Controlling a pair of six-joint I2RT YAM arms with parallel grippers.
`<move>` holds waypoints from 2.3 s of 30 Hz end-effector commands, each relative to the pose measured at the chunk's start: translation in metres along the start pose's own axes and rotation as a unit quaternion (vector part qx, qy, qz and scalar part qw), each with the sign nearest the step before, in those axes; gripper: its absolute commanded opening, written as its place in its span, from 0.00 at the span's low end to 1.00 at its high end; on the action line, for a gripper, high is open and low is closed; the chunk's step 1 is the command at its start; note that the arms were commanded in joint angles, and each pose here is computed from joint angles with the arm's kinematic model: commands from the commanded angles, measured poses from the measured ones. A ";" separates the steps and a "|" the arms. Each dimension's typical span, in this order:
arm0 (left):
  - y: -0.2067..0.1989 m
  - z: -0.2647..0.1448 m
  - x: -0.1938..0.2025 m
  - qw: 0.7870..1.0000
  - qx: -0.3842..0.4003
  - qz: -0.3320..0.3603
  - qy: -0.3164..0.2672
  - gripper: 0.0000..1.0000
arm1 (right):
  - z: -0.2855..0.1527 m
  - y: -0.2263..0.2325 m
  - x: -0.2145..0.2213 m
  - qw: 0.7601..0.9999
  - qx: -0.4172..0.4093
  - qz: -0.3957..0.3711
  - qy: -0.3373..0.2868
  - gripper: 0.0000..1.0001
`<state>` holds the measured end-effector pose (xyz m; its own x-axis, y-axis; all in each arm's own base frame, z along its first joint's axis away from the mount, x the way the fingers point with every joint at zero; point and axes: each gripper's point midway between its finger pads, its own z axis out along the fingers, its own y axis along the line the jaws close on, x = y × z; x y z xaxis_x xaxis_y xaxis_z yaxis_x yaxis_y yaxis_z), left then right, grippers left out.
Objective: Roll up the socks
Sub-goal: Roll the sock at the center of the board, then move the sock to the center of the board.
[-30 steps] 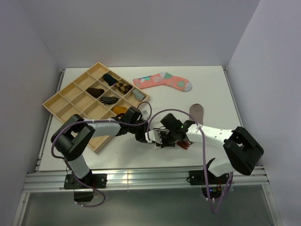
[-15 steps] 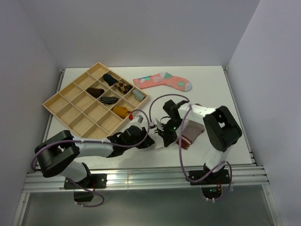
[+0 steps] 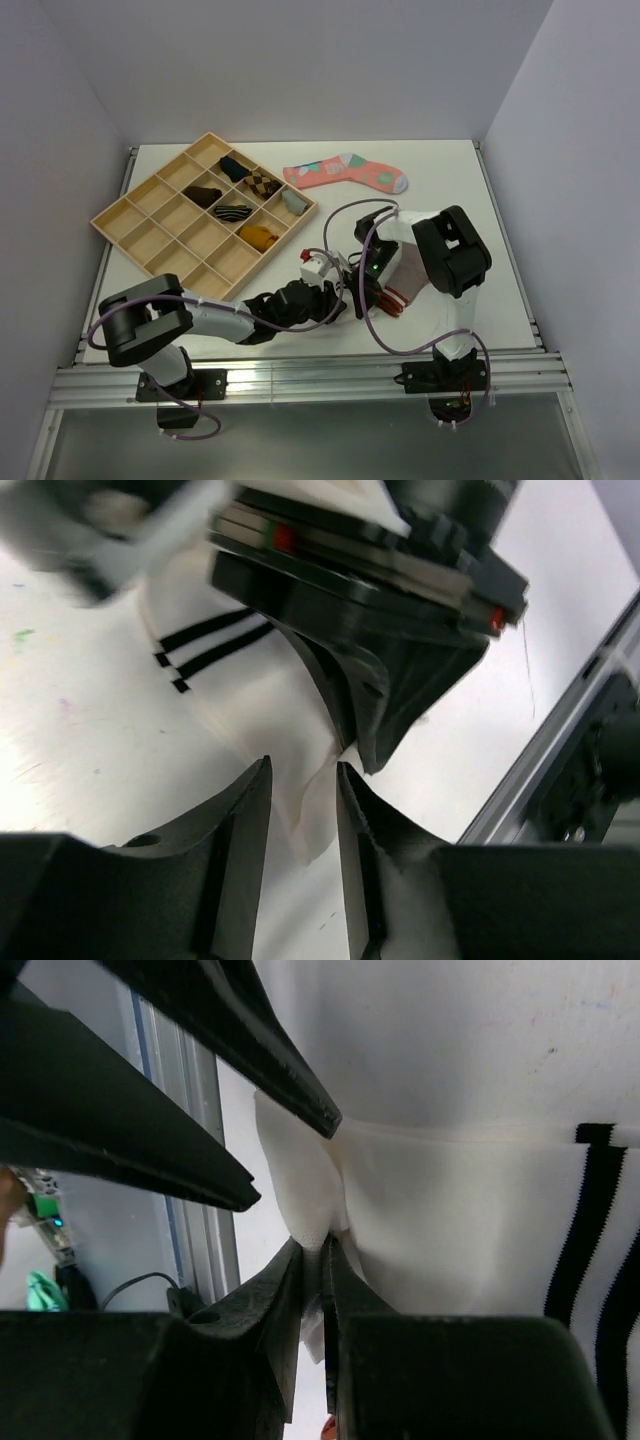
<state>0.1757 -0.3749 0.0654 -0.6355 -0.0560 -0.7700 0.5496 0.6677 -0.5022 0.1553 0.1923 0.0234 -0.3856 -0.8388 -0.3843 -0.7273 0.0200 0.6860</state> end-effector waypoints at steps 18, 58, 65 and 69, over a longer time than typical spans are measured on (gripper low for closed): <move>-0.045 0.026 0.011 0.991 0.114 0.071 0.024 0.43 | -0.007 -0.014 0.001 0.998 0.005 0.061 -0.010 0.11; 0.049 0.027 0.054 0.977 -0.086 -0.057 0.186 0.00 | -0.071 -0.033 0.033 0.988 0.114 0.086 -0.054 0.42; 0.046 0.014 0.054 0.971 -0.076 -0.077 0.213 0.00 | -0.078 -0.056 0.068 0.976 0.171 0.129 -0.029 0.41; 0.042 0.004 0.059 0.964 -0.059 -0.102 0.239 0.00 | -0.084 -0.064 0.083 0.968 0.206 0.140 -0.020 0.41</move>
<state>0.1903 -0.3859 0.0254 -0.8542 0.0576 -0.5168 0.4030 0.7014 -0.5879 0.2045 0.1042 0.0187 -0.6512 -0.7038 -0.2837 -0.6947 0.4025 0.5961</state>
